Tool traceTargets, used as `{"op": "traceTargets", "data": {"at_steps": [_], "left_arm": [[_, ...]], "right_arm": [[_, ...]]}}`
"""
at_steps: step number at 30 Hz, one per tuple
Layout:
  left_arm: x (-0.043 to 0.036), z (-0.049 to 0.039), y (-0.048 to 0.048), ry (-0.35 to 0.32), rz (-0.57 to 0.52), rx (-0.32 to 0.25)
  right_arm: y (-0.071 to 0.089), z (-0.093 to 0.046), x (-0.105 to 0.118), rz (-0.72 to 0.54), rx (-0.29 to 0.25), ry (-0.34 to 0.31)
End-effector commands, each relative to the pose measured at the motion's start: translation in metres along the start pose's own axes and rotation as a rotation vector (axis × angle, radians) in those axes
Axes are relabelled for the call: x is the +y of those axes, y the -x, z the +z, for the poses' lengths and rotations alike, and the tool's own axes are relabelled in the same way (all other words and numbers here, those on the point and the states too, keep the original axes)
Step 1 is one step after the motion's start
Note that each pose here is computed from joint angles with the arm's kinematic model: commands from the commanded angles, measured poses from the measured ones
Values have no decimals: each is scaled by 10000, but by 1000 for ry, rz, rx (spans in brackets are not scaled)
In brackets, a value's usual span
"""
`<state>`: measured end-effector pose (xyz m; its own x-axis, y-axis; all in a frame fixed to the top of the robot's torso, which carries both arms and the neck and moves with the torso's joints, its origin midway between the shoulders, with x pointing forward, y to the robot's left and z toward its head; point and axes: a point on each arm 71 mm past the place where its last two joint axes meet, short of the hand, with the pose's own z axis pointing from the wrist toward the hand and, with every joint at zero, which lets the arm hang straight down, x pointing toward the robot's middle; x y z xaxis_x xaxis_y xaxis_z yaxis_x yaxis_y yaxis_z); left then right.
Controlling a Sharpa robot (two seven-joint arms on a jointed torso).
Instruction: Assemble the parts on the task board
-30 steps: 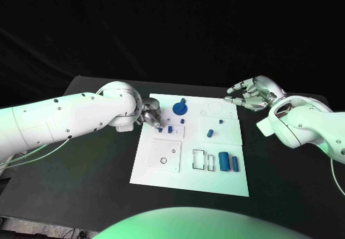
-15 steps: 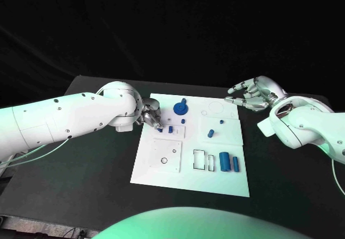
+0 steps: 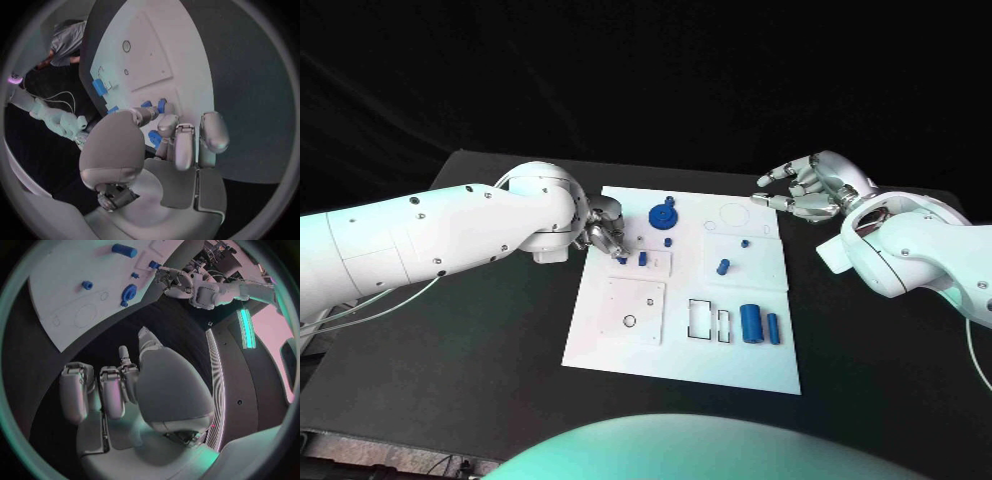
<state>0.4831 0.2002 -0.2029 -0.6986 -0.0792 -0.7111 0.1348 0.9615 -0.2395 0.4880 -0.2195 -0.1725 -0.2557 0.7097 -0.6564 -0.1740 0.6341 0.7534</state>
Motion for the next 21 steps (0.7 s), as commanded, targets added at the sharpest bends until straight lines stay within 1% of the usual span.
{"op": "traceTargets", "data": {"at_steps": [1,21], "left_arm": [[-23,6,-15,-4,10,15],[-15,25,-44,3,26,49]], "right_arm": [[-16,-1,8,-8,15,8],[-12,-5,5,-9,14,8]]}}
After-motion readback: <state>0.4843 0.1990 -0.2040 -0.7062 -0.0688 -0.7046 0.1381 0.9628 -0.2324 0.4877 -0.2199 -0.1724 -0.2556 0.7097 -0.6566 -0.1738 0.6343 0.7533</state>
